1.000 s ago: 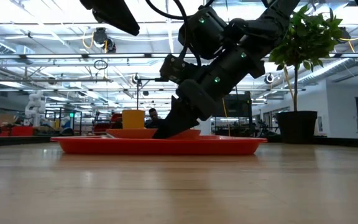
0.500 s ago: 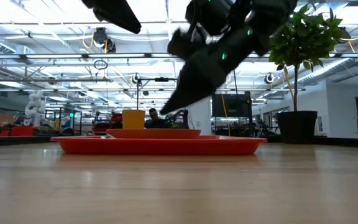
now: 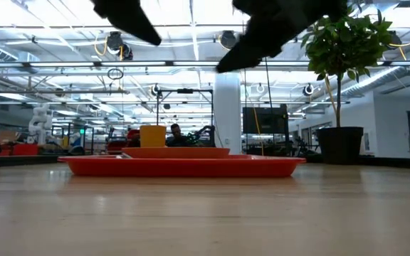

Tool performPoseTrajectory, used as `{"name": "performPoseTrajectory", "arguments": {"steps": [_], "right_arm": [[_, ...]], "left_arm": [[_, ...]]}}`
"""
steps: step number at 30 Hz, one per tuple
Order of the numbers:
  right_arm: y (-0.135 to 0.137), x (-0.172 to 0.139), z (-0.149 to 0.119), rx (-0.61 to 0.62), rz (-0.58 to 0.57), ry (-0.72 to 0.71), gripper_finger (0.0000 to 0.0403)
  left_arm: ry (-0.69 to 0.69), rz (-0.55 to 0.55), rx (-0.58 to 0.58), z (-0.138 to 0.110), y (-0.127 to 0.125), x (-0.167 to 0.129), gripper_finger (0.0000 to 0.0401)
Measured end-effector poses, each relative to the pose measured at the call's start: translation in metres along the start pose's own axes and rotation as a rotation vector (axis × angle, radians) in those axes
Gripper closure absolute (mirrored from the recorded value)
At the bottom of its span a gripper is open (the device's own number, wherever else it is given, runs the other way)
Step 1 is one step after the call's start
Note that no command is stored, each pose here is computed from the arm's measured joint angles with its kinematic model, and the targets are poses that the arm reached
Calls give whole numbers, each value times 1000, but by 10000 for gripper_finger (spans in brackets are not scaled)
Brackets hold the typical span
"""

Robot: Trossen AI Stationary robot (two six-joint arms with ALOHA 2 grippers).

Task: Pick and place plate/cup/fork/spoon on tray
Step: Return to Home Position

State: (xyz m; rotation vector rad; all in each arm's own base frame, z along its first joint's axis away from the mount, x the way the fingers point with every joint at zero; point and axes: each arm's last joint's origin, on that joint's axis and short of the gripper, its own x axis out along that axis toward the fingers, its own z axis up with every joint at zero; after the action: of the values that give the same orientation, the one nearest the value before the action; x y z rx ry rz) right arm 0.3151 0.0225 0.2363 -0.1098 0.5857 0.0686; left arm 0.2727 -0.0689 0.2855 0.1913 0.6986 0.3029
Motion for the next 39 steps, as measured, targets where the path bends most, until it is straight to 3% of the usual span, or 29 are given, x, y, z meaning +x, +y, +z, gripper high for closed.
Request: {"name": "performPoseTrajectory", "arguments": {"steps": [6, 16, 23, 33, 39], "right_arm": [[-3, -42, -17, -4, -68, -117, 286], [-9, -92, -52, -33, -163, -233, 350], [-6, -102, -81, -83, -173, -266, 397], [-1, -98, -129, -61, -176, -320, 401], [2, -95, -154, -11, -167, -343, 402]], "left_arm": [[-6, 60, -7, -15, 14, 7, 288], [-224, 2, 8, -24, 40, -2, 288], [-354, -32, 35, -43, 58, -8, 288], [-461, -60, 4, -66, 74, -1, 289], [-472, -78, 3, -72, 75, 1, 337]]}}
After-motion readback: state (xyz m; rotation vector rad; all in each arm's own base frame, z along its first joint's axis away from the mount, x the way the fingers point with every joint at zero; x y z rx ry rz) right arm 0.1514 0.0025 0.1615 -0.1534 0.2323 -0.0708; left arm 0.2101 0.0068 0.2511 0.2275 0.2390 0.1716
